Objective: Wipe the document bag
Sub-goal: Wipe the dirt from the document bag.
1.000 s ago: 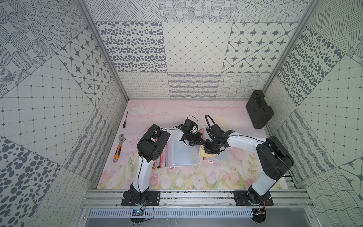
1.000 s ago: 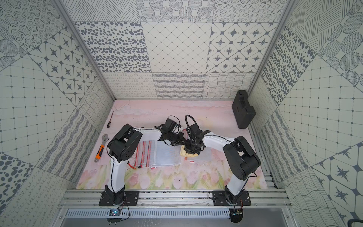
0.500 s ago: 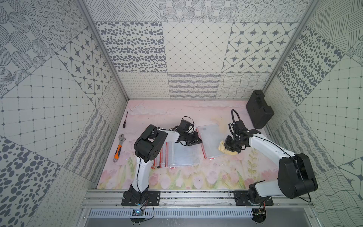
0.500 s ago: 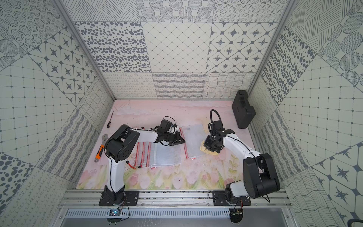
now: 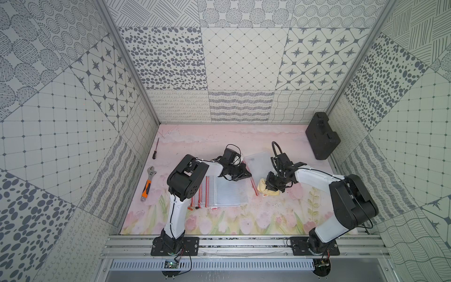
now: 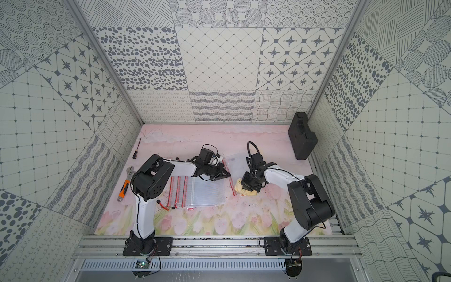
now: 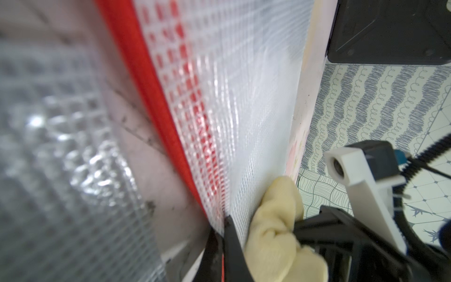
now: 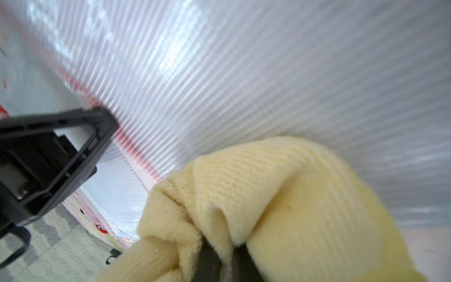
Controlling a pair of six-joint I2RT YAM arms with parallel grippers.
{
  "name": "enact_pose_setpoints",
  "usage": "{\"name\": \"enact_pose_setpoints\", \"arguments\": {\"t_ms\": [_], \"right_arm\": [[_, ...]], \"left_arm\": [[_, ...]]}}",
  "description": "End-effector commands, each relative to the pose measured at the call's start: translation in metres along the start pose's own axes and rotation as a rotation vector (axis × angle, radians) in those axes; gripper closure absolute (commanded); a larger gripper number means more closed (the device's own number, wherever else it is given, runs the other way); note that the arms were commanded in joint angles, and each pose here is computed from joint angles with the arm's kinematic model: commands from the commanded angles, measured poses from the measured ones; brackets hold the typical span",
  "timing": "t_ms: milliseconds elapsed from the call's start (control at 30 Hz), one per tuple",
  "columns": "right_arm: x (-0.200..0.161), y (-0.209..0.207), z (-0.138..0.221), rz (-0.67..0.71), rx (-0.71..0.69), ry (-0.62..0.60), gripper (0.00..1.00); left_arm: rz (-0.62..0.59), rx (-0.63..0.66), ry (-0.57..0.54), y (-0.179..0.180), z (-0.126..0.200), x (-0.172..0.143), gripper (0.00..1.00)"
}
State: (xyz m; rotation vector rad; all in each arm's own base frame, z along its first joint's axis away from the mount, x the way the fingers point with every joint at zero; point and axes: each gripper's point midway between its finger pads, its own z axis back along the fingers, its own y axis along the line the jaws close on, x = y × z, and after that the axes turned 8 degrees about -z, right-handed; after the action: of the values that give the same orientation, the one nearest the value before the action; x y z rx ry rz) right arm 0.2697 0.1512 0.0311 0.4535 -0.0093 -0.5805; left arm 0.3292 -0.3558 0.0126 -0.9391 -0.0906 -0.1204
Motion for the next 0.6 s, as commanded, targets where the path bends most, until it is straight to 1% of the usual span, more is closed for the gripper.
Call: {"name": "enact_pose_setpoints", "arguments": {"t_ms": [0,67,133,200,267,333,400,500,567], "right_arm": [[0.018,-0.062,0.023,-0.099,-0.107,-0.048,1.0],[0.032,-0.069,0.038,-0.117,-0.098,-0.084,1.0],[0.037,-0.058,0.047,-0.106,-0.075,-0.091,1.0],[0.032,-0.029,0.049,-0.055,-0.04,-0.096,1.0],[0.018,0.005,0.046,0.036,-0.043,-0.105,1.0],[-0.007,0.037,0.03,0.115,-0.038,-0.058,1.0],[-0.032,0.06,0.004,0.157,-0.014,0.01,1.0],[-0.048,0.068,-0.029,0.137,0.017,0.082,1.0],[-0.046,0.058,-0.039,0.111,0.008,0.083,1.0]], "left_arm": [[0.234,0.526,0.046,0.122,0.022,-0.048,1.0],[0.232,0.525,0.044,0.122,0.022,-0.048,1.0],[0.232,0.523,0.044,0.122,0.022,-0.048,1.0],[0.235,0.52,0.049,0.122,0.02,-0.049,1.0],[0.237,0.519,0.05,0.122,0.019,-0.048,1.0],[0.236,0.518,0.051,0.122,0.019,-0.048,1.0],[0.238,0.518,0.055,0.122,0.018,-0.048,1.0],[0.242,0.521,0.055,0.123,0.019,-0.049,1.0],[0.239,0.522,0.056,0.122,0.019,-0.049,1.0]]}}
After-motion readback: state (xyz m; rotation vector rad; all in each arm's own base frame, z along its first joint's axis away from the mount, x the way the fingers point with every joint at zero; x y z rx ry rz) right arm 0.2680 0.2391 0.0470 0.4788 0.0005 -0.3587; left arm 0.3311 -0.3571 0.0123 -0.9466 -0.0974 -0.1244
